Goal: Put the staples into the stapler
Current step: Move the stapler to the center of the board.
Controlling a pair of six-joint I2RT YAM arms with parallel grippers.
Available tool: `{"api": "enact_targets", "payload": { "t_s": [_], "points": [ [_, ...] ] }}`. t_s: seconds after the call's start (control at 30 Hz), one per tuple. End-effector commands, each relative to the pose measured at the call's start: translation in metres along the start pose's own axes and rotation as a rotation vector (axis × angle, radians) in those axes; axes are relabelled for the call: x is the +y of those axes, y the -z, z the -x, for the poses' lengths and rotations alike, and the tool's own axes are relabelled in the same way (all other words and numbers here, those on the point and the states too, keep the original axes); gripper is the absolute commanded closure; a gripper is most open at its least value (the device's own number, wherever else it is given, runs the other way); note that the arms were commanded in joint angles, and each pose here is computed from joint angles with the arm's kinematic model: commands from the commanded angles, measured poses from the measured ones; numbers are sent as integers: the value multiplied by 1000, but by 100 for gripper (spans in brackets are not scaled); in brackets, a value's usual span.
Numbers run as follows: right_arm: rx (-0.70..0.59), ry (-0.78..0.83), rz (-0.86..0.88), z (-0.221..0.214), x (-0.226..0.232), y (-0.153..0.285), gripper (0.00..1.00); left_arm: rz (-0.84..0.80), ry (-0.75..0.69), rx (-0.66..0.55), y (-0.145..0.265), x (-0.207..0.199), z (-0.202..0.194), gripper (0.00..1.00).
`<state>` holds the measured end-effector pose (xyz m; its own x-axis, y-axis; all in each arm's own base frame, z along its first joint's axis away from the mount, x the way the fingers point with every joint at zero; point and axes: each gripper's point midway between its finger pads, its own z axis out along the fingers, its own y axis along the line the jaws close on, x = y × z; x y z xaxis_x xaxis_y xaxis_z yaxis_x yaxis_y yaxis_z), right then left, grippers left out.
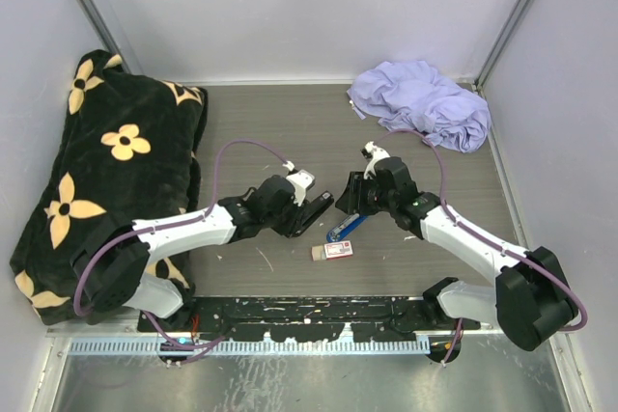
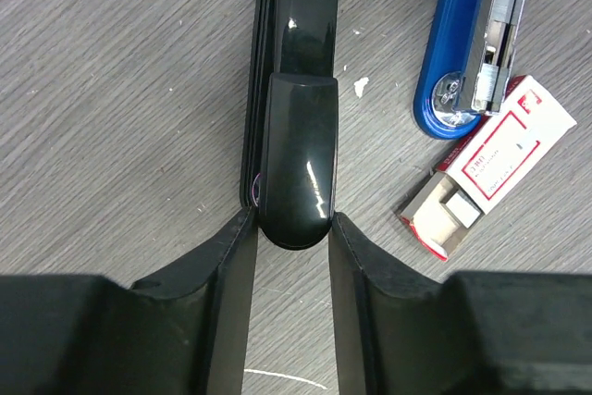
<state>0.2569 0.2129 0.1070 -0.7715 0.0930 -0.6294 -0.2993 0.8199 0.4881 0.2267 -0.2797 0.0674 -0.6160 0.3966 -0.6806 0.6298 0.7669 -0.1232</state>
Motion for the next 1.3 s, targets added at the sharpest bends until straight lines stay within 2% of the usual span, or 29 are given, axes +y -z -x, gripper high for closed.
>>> {"api": "enact_targets", "payload": {
  "t_s": [0.0,0.17,0.4,0.63,0.83,1.27],
  "points": [
    [-52,13,78,11,16,2,55,-14,3,-49,3,-4,21,68],
    [-39,-11,109,2,21,-2,58,6,8,-41,10,-2,29,71],
    [-11,-23,142,-10,29,-11,59,4,12,-43,21,-6,46,68],
    [-13,-20,141,-11,30,-14,60,4,3,-26,20,-7,49,70],
    [-29,21,193,-10,38,-12,58,-3,-16,-31,17,-5,41,73],
    [-47,50,132,-3,30,-10,57,16,-78,-18,2,6,10,75]
  ]
}}
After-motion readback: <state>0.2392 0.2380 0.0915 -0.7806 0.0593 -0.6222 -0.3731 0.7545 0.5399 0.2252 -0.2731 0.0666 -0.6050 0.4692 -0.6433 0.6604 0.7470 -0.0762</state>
